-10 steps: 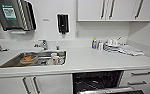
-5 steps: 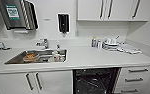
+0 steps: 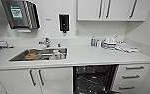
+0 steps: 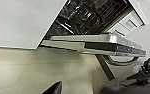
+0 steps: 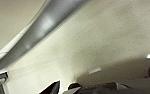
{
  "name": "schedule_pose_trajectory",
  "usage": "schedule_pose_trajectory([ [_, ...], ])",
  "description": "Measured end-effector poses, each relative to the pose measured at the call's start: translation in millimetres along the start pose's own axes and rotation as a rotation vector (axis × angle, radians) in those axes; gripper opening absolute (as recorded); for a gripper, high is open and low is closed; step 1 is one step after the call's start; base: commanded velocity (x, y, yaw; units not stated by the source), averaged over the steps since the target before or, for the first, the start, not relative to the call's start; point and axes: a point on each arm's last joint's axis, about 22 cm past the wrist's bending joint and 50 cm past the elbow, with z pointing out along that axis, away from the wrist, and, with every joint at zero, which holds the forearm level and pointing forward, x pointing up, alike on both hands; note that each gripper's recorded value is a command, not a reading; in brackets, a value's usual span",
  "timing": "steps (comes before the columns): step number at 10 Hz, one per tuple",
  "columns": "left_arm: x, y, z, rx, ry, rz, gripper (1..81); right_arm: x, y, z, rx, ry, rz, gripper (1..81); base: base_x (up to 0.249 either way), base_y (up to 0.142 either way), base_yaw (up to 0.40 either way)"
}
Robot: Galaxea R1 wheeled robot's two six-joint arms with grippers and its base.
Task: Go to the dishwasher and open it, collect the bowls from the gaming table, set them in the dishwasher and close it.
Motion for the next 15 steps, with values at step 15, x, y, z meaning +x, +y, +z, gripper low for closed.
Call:
schedule_pose_trajectory([
  [15, -61.2, -31.0, 31.5, 0.05, -0.058, -0.049, 81.1, -18.2, 81.4, 65.5, -0.137, 0.015, -0.088, 81.1, -0.066, 0.0, 0.0],
])
